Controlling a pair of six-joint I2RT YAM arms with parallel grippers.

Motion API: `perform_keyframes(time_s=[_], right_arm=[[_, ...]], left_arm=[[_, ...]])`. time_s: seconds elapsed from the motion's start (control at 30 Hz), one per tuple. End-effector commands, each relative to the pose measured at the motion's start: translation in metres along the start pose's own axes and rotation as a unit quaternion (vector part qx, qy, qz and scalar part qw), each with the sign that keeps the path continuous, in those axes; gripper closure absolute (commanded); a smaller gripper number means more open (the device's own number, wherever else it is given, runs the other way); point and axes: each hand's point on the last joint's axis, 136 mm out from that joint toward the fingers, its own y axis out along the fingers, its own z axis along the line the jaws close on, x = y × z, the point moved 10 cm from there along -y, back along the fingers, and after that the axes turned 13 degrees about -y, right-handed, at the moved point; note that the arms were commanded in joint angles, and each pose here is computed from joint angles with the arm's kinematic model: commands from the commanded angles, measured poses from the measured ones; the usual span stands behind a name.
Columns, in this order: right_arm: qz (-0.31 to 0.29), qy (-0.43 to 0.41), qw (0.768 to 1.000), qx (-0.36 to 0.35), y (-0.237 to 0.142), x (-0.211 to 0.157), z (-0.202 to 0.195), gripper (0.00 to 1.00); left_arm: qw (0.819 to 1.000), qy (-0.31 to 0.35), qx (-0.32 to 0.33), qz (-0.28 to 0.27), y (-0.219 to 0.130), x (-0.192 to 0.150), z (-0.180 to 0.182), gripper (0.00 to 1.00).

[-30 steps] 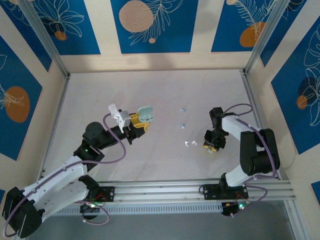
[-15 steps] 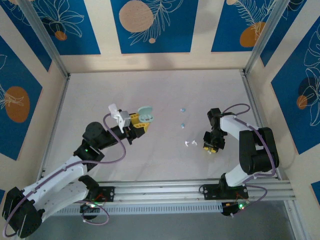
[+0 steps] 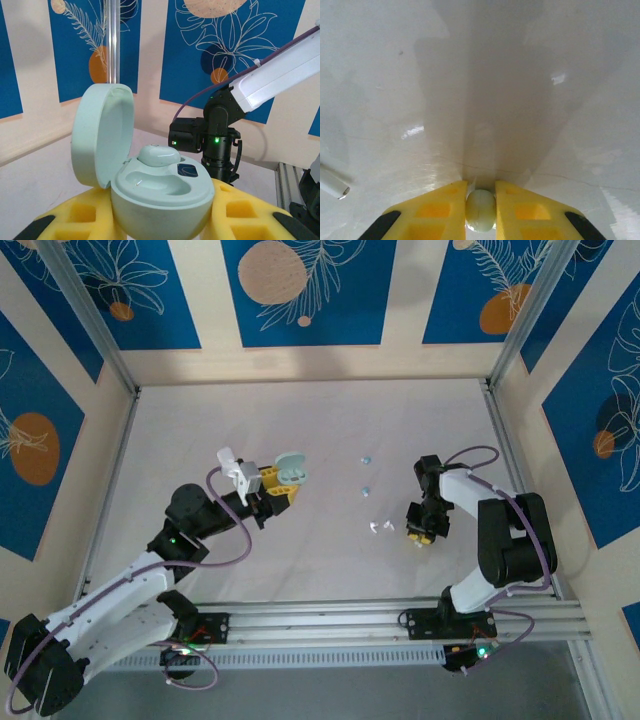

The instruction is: Insert the wireless bluetooth earbuds into the charging case

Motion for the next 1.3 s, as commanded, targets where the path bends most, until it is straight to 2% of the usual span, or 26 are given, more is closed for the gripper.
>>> perform_keyframes(time_s=[0.0,0.13,0.23,0.33,0.43,0.57,0.77,0.93,1.07,1.27], right_arm=[[-0.015,-0.011,1.000,0.004,-0.011,0.000,0.004,0.83],[-0.050,-0.037,0.997,0.047,-0.039,-0.006,0.018,0.83],[-0.094,-0.063,0.985,0.130,-0.076,-0.013,0.035,0.83],[-0.145,-0.086,0.955,0.242,-0.119,-0.021,0.050,0.83],[-0.181,-0.113,0.916,0.339,-0.159,-0.030,0.062,0.82],[-0.184,-0.166,0.864,0.438,-0.197,-0.040,0.082,0.82],[-0.170,-0.243,0.811,0.504,-0.234,-0.056,0.110,0.82],[-0.161,-0.280,0.778,0.538,-0.249,-0.064,0.129,0.82],[-0.159,-0.301,0.768,0.543,-0.256,-0.071,0.145,0.82],[-0.159,-0.317,0.769,0.532,-0.258,-0.076,0.169,0.82]], left_arm=[[1.000,0.013,0.003,-0.024,-0.003,0.014,-0.004,0.72],[1.000,0.011,0.005,-0.023,-0.001,0.013,-0.002,0.72],[1.000,0.007,0.004,-0.021,0.001,0.011,-0.001,0.72],[1.000,0.003,0.001,-0.021,0.005,0.010,0.001,0.72],[1.000,-0.002,-0.003,-0.019,0.010,0.008,0.003,0.72],[1.000,-0.005,-0.012,-0.006,0.018,0.002,0.008,0.72],[1.000,-0.004,-0.024,-0.001,0.027,-0.006,0.012,0.72],[0.999,0.010,-0.037,-0.009,0.032,-0.010,0.013,0.72],[0.999,0.023,-0.046,-0.012,0.035,-0.010,0.012,0.72],[0.998,0.040,-0.053,-0.017,0.037,-0.009,0.010,0.71]])
